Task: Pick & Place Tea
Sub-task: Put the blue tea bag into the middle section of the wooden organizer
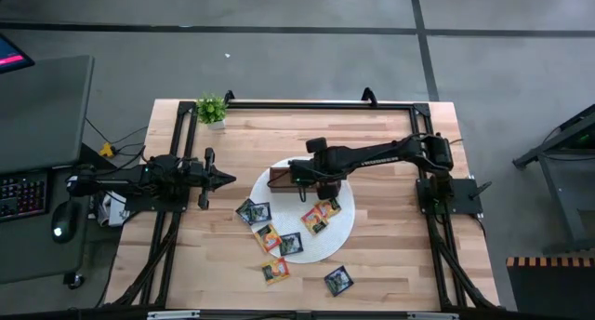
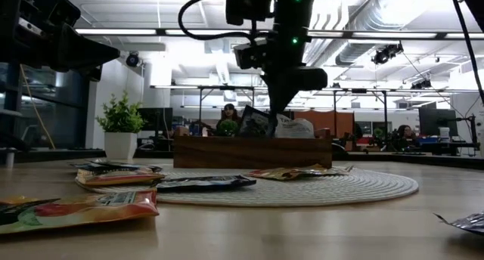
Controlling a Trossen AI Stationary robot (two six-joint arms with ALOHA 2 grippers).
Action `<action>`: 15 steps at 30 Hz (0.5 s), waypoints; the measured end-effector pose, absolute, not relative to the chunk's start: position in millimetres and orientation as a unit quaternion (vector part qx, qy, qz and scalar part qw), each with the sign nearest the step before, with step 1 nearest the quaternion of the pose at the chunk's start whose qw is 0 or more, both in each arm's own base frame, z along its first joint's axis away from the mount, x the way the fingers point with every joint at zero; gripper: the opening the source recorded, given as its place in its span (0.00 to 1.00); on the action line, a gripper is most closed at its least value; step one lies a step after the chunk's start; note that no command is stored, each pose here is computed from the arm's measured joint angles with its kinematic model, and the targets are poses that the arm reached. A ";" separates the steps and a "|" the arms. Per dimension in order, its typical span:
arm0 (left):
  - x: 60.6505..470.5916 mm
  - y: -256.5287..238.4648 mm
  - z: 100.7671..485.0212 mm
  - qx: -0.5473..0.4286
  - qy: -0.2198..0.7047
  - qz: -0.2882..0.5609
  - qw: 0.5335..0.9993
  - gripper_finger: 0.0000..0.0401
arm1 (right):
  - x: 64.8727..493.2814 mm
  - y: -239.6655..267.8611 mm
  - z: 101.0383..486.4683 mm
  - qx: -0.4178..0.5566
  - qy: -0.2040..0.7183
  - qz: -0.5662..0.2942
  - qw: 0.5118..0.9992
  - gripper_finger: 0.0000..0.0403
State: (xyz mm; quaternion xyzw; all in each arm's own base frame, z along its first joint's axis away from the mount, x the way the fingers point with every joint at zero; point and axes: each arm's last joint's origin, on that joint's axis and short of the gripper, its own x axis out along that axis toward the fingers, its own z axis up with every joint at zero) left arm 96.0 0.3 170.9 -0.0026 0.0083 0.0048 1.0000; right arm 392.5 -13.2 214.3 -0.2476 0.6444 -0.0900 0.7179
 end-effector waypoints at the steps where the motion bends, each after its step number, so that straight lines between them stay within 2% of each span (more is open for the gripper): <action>1: 95.9 0.2 171.0 -0.003 0.008 0.005 1.000 0.00 | 391.9 -13.2 214.0 -0.247 0.646 -0.089 0.716 0.00; 15: 95.9 0.2 170.9 -0.003 0.008 0.005 1.000 0.00 | 391.7 -12.5 213.5 -0.248 0.649 -0.071 0.716 0.00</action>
